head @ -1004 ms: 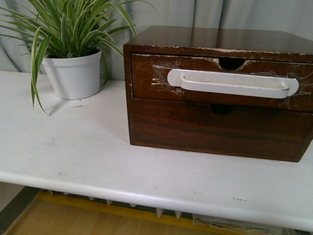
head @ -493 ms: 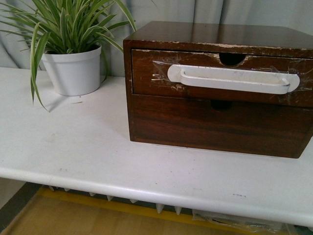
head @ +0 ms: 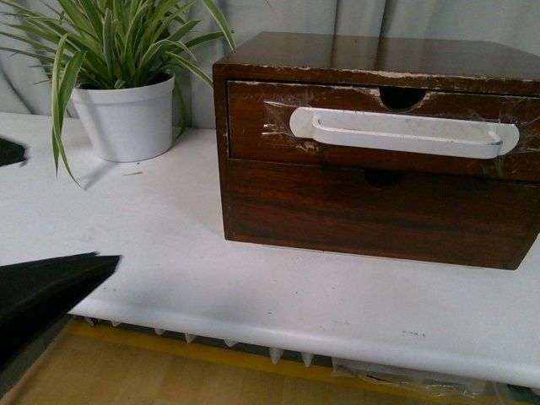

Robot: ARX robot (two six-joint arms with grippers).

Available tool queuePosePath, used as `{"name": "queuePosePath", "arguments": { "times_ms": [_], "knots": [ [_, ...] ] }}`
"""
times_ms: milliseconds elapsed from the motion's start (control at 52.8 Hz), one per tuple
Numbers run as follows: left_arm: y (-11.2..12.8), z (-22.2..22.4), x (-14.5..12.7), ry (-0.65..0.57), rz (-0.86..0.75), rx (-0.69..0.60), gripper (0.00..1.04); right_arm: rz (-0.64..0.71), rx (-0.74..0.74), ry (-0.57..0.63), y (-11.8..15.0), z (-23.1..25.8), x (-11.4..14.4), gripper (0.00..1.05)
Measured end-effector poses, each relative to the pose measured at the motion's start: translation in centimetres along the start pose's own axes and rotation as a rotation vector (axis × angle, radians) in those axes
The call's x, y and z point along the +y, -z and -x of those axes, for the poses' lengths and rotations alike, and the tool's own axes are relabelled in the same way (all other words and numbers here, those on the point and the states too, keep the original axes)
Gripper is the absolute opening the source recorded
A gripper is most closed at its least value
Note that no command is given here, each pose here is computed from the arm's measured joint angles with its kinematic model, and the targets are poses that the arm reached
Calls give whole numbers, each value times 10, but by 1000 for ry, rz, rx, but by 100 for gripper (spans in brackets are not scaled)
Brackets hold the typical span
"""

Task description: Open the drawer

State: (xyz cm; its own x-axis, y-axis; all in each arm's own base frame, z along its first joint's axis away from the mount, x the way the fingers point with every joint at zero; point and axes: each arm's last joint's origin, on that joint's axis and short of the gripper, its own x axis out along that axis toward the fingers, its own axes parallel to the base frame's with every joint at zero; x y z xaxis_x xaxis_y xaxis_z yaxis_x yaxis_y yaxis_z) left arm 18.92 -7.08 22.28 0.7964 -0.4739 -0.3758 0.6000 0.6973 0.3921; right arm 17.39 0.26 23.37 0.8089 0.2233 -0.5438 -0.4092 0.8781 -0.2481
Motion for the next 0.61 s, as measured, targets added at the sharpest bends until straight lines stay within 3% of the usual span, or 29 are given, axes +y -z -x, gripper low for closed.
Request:
{"name": "queuePosePath", "arguments": {
  "times_ms": [246, 606],
  "knots": [
    [-58, -59, 6, 264, -259, -27, 99, 186, 46, -110, -35, -18, -22, 96],
    [-85, -125, 13, 363, -421, 44, 99, 282, 84, -206, -47, -32, -41, 96]
  ]
}}
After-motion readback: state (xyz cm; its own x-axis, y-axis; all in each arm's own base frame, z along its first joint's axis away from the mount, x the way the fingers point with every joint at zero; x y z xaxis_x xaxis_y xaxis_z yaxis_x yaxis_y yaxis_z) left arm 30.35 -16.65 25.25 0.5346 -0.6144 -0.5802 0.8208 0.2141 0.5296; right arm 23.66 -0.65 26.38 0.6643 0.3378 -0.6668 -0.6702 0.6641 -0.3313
